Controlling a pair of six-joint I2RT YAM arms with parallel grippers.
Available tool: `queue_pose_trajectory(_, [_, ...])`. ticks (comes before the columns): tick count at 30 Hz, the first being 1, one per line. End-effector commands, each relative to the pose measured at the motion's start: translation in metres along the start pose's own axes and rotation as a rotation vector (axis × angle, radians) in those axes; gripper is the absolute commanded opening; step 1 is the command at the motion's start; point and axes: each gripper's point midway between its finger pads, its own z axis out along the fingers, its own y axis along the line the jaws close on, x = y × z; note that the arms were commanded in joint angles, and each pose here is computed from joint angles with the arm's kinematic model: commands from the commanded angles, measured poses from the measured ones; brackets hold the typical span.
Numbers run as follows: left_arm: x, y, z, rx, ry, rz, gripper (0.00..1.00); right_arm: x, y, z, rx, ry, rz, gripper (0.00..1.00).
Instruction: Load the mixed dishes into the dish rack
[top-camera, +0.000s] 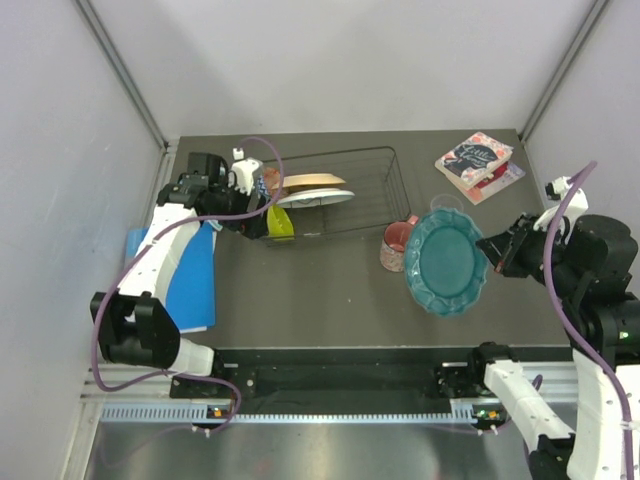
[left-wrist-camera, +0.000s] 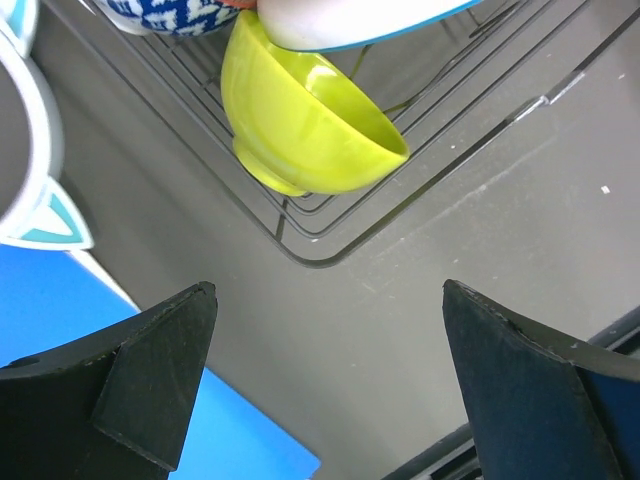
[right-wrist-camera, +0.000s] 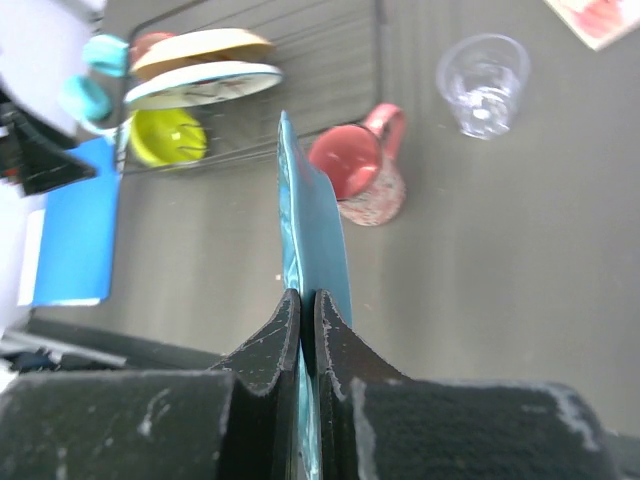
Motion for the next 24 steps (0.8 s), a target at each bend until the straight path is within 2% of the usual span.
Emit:
queue_pose_trajectory(1, [-0.007, -0.006, -0.007, 0.042, -0.060, -0.085, 0.99, -0.064, 0.052, -0.015, -0.217, -0.209, -0.106, 0.00])
queue_pose_trajectory(6, [-0.023, 0.008, -0.007, 0.070, -0.103, -0.198, 0.99, -0.096, 0.067, -0.007, -0.278, -0.304, -0.123, 0.00])
queue_pose_trajectory(11, [-0.037, 0.016, -0.008, 0.084, -0.131, -0.221, 0.99, -0.116, 0.098, 0.022, -0.376, -0.331, -0.142, 0.00])
queue_pose_trajectory(12, [-0.035, 0.029, -0.012, 0.062, -0.142, -0.244, 0.99, -0.119, 0.108, 0.027, -0.386, -0.335, -0.183, 0.00])
queue_pose_trajectory(13, [-0.036, 0.031, -0.013, 0.061, -0.148, -0.248, 0.99, -0.111, 0.148, 0.031, -0.486, -0.289, -0.234, 0.00])
queue_pose_trajectory(14, [-0.037, 0.032, -0.013, 0.060, -0.156, -0.249, 0.99, -0.116, 0.152, 0.042, -0.406, -0.313, -0.252, 0.00])
queue_pose_trajectory(15, [-0.036, 0.036, -0.016, 0.052, -0.163, -0.256, 0.99, -0.111, 0.168, 0.046, -0.413, -0.306, -0.332, 0.00])
queue_pose_trajectory(16, [-0.036, 0.036, -0.017, 0.057, -0.165, -0.258, 0.99, -0.100, 0.204, 0.050, -0.480, -0.269, -0.383, 0.00])
queue_pose_trajectory(18, [-0.034, 0.038, -0.019, 0.051, -0.172, -0.267, 0.99, -0.090, 0.224, 0.071, -0.480, -0.230, -0.467, 0.00])
queue_pose_trajectory(22, [-0.030, 0.041, -0.025, 0.047, -0.195, -0.275, 0.99, -0.098, 0.251, 0.074, -0.498, -0.285, -0.623, 0.00])
queue_pose_trajectory(24, [-0.026, 0.045, -0.027, 0.037, -0.202, -0.281, 0.99, -0.096, 0.258, 0.088, -0.457, -0.299, -0.755, 0.00])
